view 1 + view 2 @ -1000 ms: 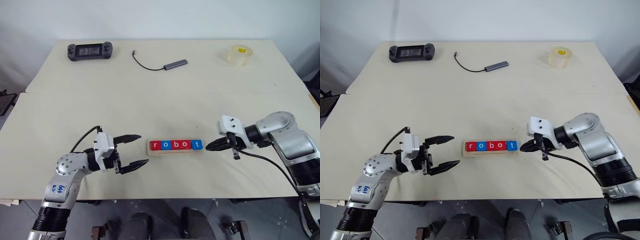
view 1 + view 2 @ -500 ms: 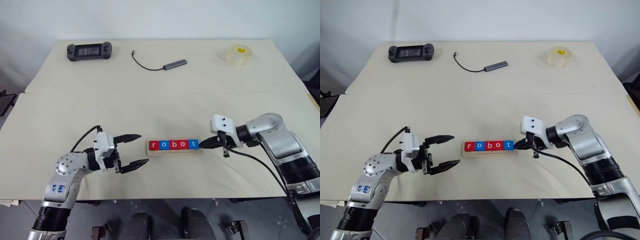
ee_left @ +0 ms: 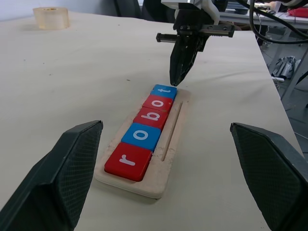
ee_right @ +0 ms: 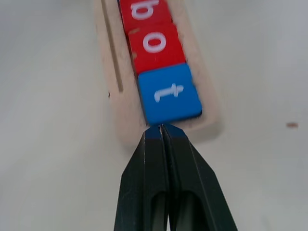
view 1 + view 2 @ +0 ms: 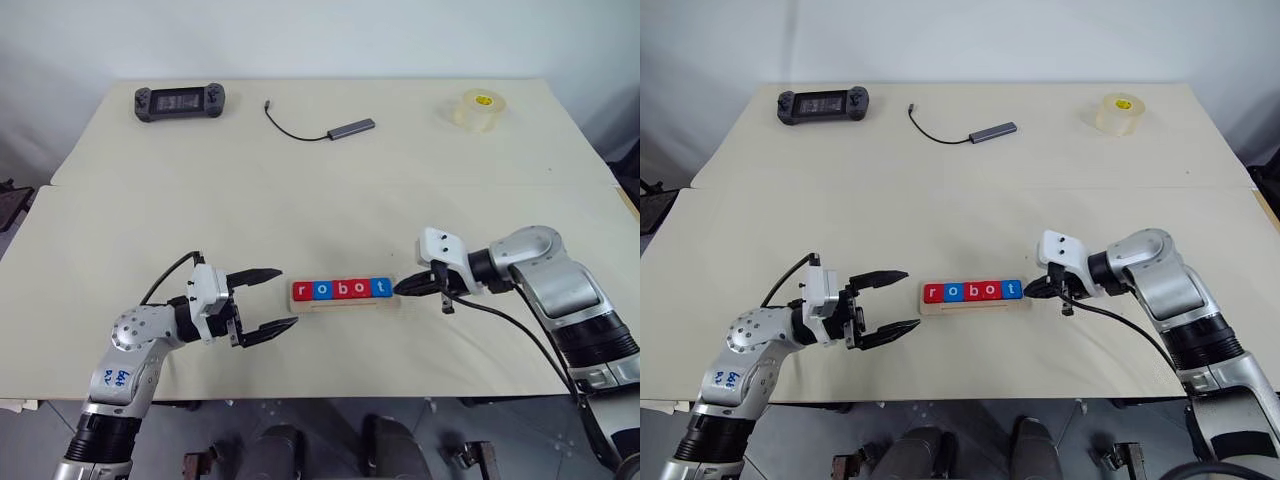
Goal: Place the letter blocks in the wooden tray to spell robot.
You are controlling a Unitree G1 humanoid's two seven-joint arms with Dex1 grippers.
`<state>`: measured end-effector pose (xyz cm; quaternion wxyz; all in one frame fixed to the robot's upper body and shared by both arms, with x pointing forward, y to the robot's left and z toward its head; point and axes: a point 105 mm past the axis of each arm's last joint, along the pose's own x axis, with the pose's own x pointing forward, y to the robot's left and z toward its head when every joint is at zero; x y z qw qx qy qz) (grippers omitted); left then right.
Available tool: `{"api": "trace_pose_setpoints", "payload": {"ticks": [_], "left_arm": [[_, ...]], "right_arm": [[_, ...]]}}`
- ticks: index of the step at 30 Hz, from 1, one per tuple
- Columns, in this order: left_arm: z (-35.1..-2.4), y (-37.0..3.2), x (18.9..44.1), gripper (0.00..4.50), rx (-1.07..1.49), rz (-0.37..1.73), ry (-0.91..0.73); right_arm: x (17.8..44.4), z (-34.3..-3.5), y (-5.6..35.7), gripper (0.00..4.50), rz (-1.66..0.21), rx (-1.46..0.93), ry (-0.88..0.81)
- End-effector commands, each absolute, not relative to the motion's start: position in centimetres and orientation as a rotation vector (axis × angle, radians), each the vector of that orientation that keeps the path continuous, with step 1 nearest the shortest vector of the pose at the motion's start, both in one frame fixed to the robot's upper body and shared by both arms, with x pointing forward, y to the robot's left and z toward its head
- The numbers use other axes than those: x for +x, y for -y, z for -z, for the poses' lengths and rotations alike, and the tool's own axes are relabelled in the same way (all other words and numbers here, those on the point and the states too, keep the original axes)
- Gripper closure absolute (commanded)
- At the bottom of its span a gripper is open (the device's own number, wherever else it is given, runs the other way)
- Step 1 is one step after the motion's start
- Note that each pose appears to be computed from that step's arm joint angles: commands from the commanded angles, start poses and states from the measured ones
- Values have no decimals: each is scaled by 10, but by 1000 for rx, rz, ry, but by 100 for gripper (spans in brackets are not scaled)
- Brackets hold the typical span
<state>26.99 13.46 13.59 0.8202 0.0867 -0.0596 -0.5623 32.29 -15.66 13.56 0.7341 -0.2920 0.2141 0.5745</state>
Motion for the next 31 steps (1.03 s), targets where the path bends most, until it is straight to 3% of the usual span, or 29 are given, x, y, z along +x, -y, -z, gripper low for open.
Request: {"api": "trace_pose_setpoints", "payload": {"ticks": [1, 8, 14, 21, 31], "left_arm": [[-141, -137, 268, 0, 198, 1191, 155], [-142, -151, 267, 0, 202, 1166, 134], [-142, -176, 269, 0, 215, 1100, 115], [-143, -190, 276, 0, 229, 1070, 104], [-148, -197, 286, 0, 255, 1005, 104]], "right_arm": [[322, -149, 169, 444, -1216, -668, -413], [300, -166, 191, 444, -1187, -559, -213], [279, -177, 214, 252, -1099, -436, 22], [269, -178, 223, 3, -1051, -392, 30], [261, -168, 214, 1, -1108, -355, -30]]}}
